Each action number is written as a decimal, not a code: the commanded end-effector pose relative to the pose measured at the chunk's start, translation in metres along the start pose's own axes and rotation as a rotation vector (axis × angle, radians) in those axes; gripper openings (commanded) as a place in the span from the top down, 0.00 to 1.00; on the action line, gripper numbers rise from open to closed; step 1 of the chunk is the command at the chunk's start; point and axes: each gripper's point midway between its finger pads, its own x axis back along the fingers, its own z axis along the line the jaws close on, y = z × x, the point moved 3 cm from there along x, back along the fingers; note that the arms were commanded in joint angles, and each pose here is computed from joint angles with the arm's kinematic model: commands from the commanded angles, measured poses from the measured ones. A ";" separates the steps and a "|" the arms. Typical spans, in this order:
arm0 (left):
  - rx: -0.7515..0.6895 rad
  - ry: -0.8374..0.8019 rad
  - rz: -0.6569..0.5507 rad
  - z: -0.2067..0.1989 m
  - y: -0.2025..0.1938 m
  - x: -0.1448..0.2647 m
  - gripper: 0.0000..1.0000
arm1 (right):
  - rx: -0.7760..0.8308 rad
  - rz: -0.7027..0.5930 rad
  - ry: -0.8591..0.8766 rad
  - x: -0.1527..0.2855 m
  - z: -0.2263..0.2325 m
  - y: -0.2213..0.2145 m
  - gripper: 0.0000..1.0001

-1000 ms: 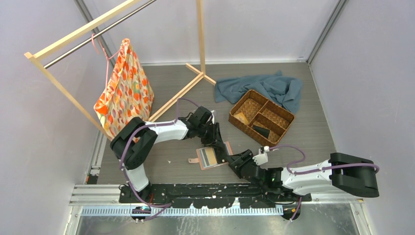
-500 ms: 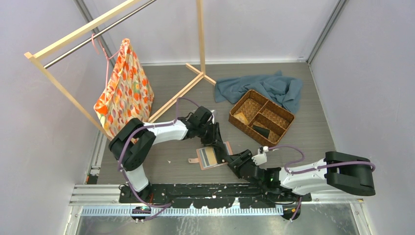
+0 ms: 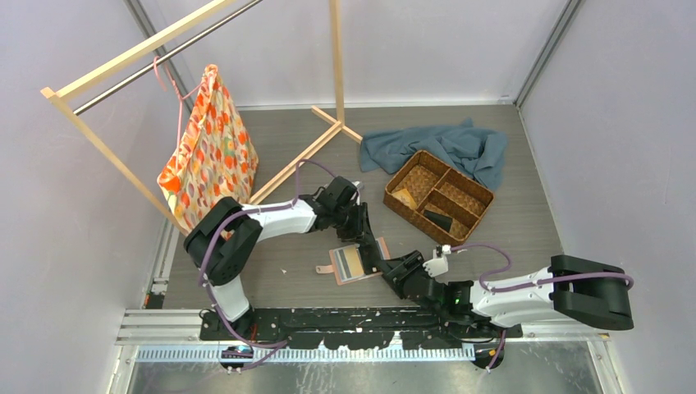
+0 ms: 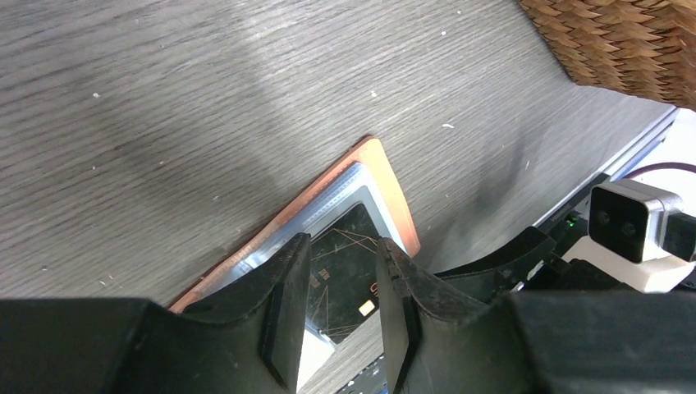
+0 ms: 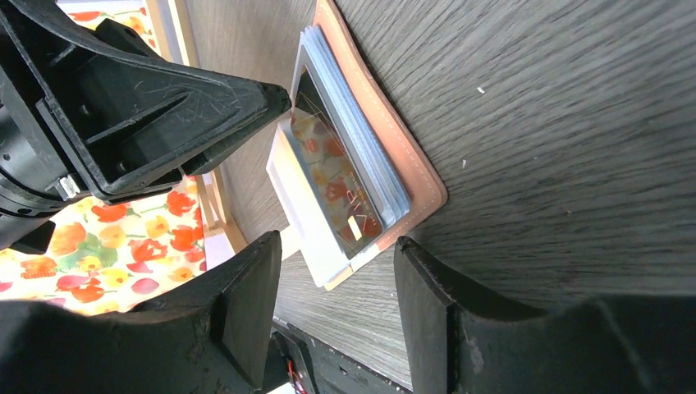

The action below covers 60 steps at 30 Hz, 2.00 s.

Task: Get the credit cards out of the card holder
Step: Remove the credit card from the card holder, then place the credit card in the storage box.

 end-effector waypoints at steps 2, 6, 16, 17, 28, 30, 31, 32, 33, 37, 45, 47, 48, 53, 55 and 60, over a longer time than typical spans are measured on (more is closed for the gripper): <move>-0.027 0.017 -0.020 0.001 0.006 -0.003 0.63 | 0.002 -0.034 0.021 -0.001 0.007 0.003 0.42; -0.019 0.012 -0.006 0.002 0.002 -0.005 0.63 | 0.002 -0.032 0.020 -0.002 0.007 0.002 0.42; 0.003 -0.010 0.037 0.006 -0.017 -0.008 0.63 | -0.007 -0.047 0.022 -0.002 0.006 0.005 0.42; 0.006 -0.011 0.038 0.007 -0.018 -0.008 0.63 | -0.009 -0.048 0.023 -0.002 0.006 0.005 0.42; 0.019 -0.017 0.055 0.008 -0.027 -0.007 0.64 | -0.008 -0.050 0.015 -0.004 0.002 0.005 0.44; 0.021 -0.015 0.060 0.009 -0.028 -0.008 0.64 | -0.009 -0.048 0.016 -0.004 0.002 0.004 0.46; 0.022 -0.014 0.062 0.010 -0.028 -0.008 0.64 | -0.009 -0.048 0.017 -0.004 0.002 0.004 0.47; 0.023 -0.014 0.063 0.010 -0.028 -0.008 0.64 | -0.010 -0.047 0.018 -0.005 0.002 0.004 0.49; 0.023 -0.014 0.064 0.010 -0.029 -0.008 0.64 | -0.009 -0.045 0.019 -0.005 0.002 0.003 0.51; 0.021 -0.023 0.065 0.009 -0.032 -0.007 0.64 | -0.009 -0.046 0.021 -0.006 0.003 0.003 0.63; 0.029 -0.030 0.066 0.009 -0.036 -0.005 0.64 | -0.015 -0.049 0.023 -0.006 0.004 0.003 0.68; 0.032 -0.035 0.067 0.008 -0.038 -0.004 0.64 | -0.016 -0.046 0.023 -0.005 0.004 0.003 0.71; 0.033 -0.038 0.068 0.008 -0.039 -0.003 0.64 | -0.015 -0.046 0.022 -0.005 0.004 0.003 0.73; 0.032 -0.044 0.056 0.005 -0.037 0.001 0.64 | -0.009 -0.038 0.014 -0.003 0.002 0.003 0.91; 0.030 -0.050 0.053 0.001 -0.036 0.003 0.64 | -0.016 -0.033 0.007 -0.002 0.001 0.004 0.98; -0.006 -0.055 0.027 -0.013 -0.025 0.018 0.64 | -0.030 -0.009 0.029 0.008 0.011 0.005 0.99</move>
